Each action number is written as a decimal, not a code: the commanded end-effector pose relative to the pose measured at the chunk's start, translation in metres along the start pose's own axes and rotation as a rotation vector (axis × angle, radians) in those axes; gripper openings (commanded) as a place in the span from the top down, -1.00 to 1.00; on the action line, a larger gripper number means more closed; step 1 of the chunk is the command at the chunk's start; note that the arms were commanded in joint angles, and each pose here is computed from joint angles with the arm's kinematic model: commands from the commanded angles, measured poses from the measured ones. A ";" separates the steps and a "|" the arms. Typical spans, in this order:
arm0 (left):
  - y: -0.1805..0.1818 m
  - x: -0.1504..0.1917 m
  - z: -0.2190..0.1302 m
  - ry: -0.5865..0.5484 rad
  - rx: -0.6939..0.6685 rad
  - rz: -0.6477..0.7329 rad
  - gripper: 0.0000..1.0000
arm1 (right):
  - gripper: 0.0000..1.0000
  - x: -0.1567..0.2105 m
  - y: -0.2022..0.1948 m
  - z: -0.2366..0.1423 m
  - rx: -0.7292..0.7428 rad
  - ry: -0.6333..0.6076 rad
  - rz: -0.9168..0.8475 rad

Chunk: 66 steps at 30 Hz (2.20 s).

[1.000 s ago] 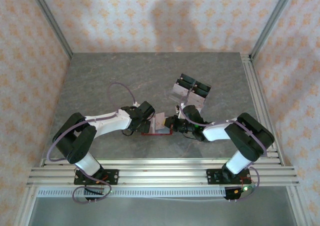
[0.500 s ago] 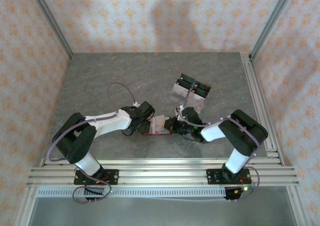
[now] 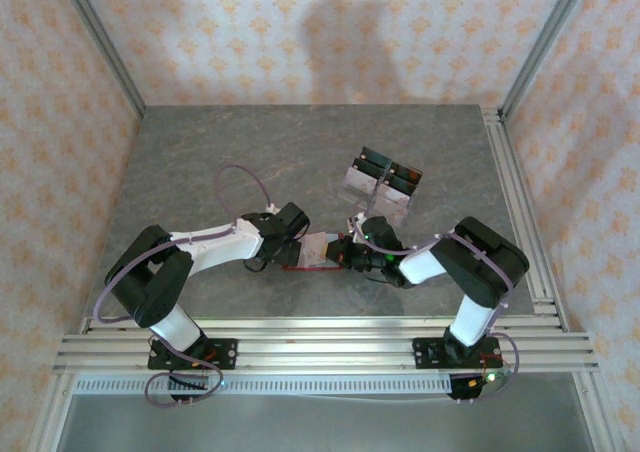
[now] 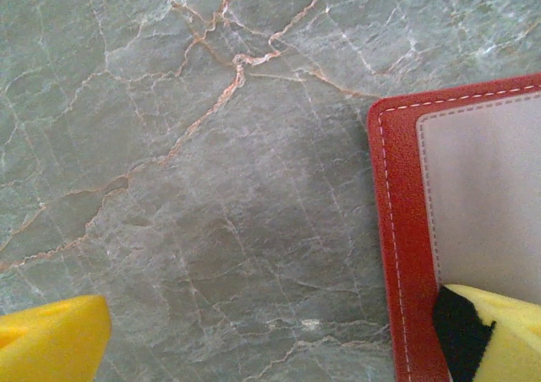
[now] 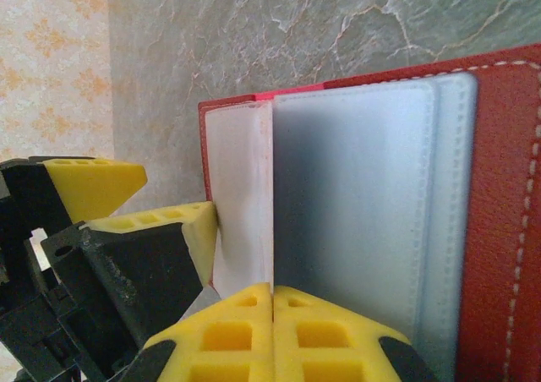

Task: Put the credit cards into the card holder
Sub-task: Insert the credit card into the card slot.

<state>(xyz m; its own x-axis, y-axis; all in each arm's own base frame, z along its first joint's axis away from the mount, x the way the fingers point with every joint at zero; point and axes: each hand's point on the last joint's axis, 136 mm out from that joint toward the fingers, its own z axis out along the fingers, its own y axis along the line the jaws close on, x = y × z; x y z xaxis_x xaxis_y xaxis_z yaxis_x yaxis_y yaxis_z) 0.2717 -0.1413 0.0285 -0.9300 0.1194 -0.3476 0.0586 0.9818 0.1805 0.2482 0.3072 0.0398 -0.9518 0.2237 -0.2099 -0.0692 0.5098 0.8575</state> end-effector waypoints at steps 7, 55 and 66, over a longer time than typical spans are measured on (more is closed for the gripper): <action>0.014 0.011 0.005 0.021 -0.069 0.012 -1.00 | 1.00 0.006 0.000 0.008 -0.023 0.016 0.019; 0.012 0.007 0.001 0.011 -0.054 -0.005 -0.99 | 0.98 0.011 0.003 0.024 -0.054 0.054 0.057; 0.035 -0.042 -0.043 -0.087 -0.058 -0.183 -0.99 | 0.09 -0.001 0.031 -0.001 0.079 0.073 -0.037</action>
<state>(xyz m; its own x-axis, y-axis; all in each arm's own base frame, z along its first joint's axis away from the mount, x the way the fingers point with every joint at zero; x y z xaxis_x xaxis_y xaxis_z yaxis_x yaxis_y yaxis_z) 0.2877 -0.1349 0.0629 -0.9133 0.0283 -0.4064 -0.0385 0.9871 0.1552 0.2474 0.3295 0.0605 -0.9697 0.1837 -0.1612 -0.0513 0.4920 0.8691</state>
